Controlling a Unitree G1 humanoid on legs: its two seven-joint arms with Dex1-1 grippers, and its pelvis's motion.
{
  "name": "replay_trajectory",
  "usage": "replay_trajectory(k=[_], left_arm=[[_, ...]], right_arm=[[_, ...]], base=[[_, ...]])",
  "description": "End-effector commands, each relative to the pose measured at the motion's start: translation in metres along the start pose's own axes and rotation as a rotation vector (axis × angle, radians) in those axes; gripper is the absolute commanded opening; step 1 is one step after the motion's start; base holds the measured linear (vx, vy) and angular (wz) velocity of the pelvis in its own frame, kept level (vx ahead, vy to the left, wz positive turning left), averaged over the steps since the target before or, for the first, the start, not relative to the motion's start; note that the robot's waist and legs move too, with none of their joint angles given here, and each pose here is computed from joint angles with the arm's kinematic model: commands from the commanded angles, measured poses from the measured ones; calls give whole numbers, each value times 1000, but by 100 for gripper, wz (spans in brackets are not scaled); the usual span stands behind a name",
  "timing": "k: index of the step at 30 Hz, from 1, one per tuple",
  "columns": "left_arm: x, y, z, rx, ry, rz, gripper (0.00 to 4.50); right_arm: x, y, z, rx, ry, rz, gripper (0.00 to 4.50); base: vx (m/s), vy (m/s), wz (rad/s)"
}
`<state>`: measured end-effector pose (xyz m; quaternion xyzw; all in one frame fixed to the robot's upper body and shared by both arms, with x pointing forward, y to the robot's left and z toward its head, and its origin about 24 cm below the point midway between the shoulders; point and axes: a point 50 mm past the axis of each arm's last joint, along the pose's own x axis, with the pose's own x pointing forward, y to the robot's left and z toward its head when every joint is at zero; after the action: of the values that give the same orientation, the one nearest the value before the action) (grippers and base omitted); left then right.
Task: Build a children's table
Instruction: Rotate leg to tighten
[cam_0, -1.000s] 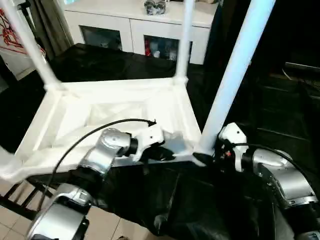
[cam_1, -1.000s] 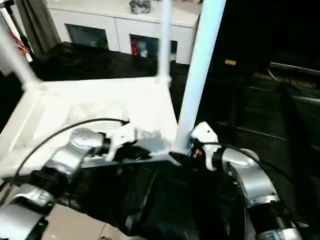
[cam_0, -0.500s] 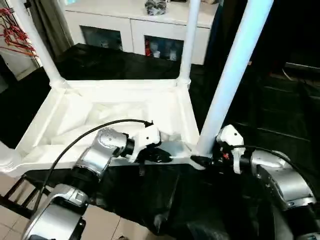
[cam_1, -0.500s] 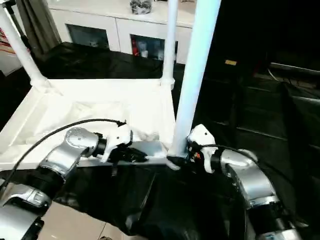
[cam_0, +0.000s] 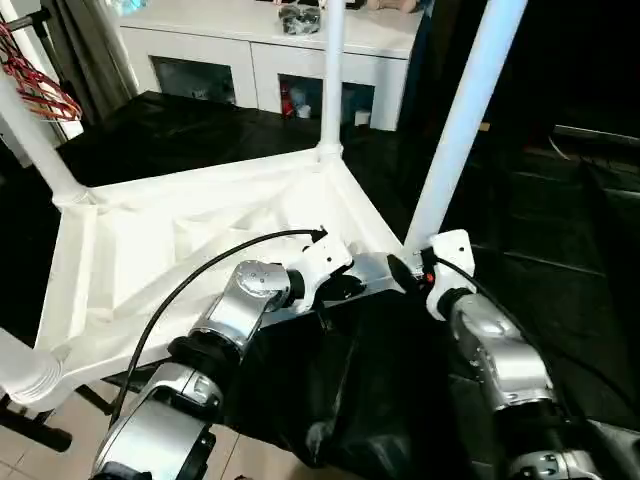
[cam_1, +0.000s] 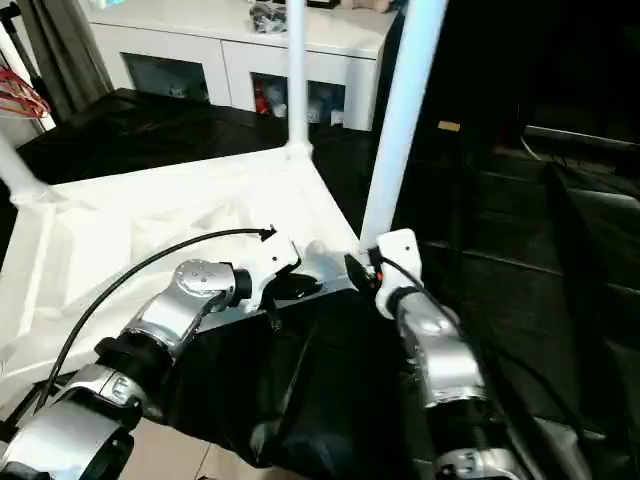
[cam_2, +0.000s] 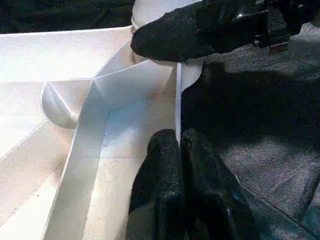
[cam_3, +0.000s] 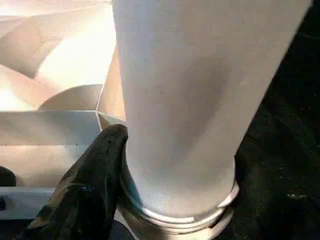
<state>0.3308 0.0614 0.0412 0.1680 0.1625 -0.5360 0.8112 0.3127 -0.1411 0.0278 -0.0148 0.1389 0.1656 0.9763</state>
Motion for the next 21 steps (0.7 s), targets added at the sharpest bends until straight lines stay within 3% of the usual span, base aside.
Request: replay_trajectory(k=[1, 5, 10, 16, 21], left_arm=[[14, -13, 19, 41, -65, -62, 0], [5, -12, 16, 65, -73, -111, 0], [-10, -12, 10, 113, -83, -213, 0], [-25, -9, 3, 140, -45, -307, 0], [-36, -5, 0, 150, -21, -353, 0]], right_arm=[[8, 42, 2, 30, -1, 243, 342], [2, 29, 4, -41, 16, 300, 376], [-12, 9, 5, -150, 60, 465, 376], [-28, -4, 3, -230, 112, 629, 376], [-38, -7, 4, -244, 143, 745, 327]], base=[[0, 0, 0], [0, 0, 0], [0, 0, 0], [0, 0, 0], [0, 0, 0]])
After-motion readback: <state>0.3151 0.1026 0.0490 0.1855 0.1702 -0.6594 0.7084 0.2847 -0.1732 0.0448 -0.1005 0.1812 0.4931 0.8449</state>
